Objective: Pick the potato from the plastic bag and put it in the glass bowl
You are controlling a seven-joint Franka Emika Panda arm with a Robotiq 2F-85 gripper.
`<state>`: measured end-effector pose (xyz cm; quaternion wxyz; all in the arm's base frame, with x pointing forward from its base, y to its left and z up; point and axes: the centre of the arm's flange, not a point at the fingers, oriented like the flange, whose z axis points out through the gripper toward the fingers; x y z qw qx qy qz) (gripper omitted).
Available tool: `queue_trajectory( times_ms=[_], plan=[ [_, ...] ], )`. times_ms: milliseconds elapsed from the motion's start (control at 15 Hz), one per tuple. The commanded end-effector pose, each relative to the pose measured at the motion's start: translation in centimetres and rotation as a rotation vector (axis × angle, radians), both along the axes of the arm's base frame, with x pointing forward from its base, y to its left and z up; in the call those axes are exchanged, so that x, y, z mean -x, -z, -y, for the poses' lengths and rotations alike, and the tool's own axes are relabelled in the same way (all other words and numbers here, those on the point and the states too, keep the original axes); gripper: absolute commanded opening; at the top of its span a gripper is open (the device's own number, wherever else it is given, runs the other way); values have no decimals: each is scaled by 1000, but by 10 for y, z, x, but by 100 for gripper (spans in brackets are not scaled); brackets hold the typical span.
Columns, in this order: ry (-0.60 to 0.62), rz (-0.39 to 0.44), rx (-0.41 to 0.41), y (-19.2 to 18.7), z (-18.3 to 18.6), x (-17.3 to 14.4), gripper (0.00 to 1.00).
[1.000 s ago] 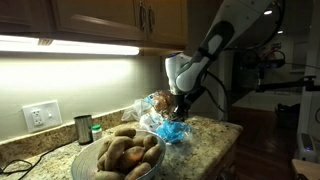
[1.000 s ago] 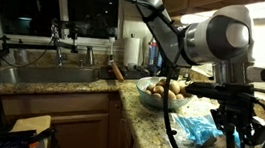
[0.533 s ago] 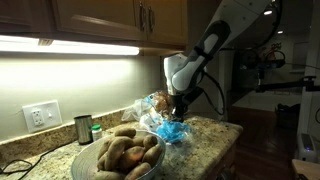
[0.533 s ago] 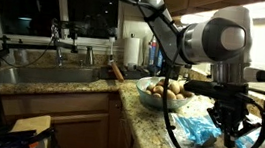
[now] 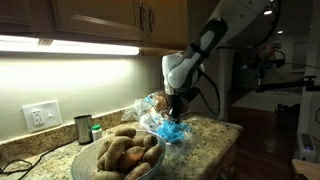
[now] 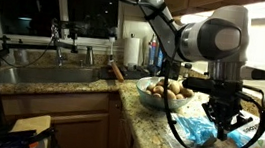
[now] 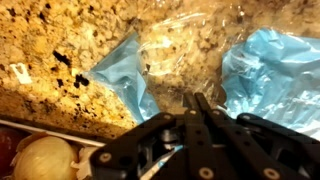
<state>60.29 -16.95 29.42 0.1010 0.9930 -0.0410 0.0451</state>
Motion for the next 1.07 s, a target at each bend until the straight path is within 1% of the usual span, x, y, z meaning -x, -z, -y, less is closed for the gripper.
queue_trajectory(
  times_ms=[0,467,1000],
  plan=[
    [-25,-22,-21,1,4,-2,6],
    [-57,-23,-37,3,0,0,6],
    [-105,-23,-92,3,-2,3,7]
  ],
)
